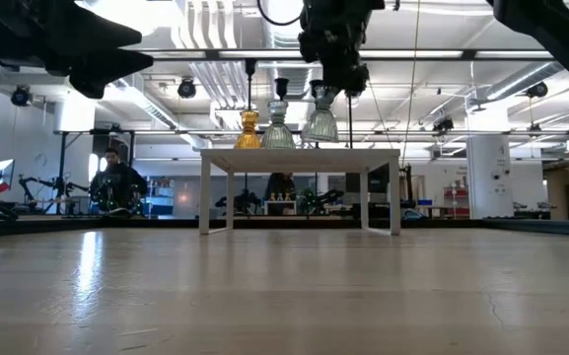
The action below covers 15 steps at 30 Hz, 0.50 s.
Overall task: Pick & Place candle stick holders
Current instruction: Put the green glass candle holder on the shelf
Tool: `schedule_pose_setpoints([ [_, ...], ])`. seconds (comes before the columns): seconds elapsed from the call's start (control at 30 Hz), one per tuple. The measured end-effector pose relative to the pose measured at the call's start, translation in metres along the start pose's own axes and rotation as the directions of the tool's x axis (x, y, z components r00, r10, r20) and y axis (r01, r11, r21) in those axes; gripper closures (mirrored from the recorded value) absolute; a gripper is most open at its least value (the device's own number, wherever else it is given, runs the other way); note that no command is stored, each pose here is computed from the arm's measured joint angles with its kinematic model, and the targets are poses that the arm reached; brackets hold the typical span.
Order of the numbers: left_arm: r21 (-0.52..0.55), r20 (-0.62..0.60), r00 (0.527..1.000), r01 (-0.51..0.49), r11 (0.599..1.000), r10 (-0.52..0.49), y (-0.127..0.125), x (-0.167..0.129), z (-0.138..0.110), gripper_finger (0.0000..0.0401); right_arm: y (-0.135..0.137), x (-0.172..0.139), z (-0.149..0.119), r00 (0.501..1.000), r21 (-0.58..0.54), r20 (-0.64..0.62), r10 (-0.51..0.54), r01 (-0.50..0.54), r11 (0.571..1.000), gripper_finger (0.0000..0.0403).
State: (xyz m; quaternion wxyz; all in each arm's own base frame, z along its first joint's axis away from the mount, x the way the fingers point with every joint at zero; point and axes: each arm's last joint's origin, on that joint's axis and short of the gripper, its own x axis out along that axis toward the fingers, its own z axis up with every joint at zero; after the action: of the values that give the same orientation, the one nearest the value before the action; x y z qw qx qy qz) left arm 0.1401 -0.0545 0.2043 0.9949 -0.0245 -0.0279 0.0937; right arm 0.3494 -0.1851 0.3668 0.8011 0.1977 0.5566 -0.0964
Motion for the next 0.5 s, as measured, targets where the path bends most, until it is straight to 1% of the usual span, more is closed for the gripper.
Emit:
schedule_pose_setpoints([
  [0.17, 0.003, -0.003, 1.0, -0.001, 1.0, 0.001, 0.0, 0.0001, 0.0001, 0.0142, -0.0028, 0.0082, 0.0041, 1.0, -0.008, -0.004, -0.003, 0.003, 1.0, 0.0379],
  [0.27, 0.006, -0.006, 1.0, -0.002, 1.0, 0.002, 0.0, 0.0001, -0.0004, 0.0142, -0.0047, 0.0083, 0.0043, 1.0, -0.006, -0.003, -0.028, 0.028, 1.0, 0.0379],
  [0.5, -0.002, -0.008, 1.0, -0.002, 1.0, 0.002, 0.0, 0.0001, -0.0006, 0.0142, -0.0056, 0.0084, 0.0072, 0.999, -0.011, 0.025, -0.03, 0.031, 0.999, 0.0379],
])
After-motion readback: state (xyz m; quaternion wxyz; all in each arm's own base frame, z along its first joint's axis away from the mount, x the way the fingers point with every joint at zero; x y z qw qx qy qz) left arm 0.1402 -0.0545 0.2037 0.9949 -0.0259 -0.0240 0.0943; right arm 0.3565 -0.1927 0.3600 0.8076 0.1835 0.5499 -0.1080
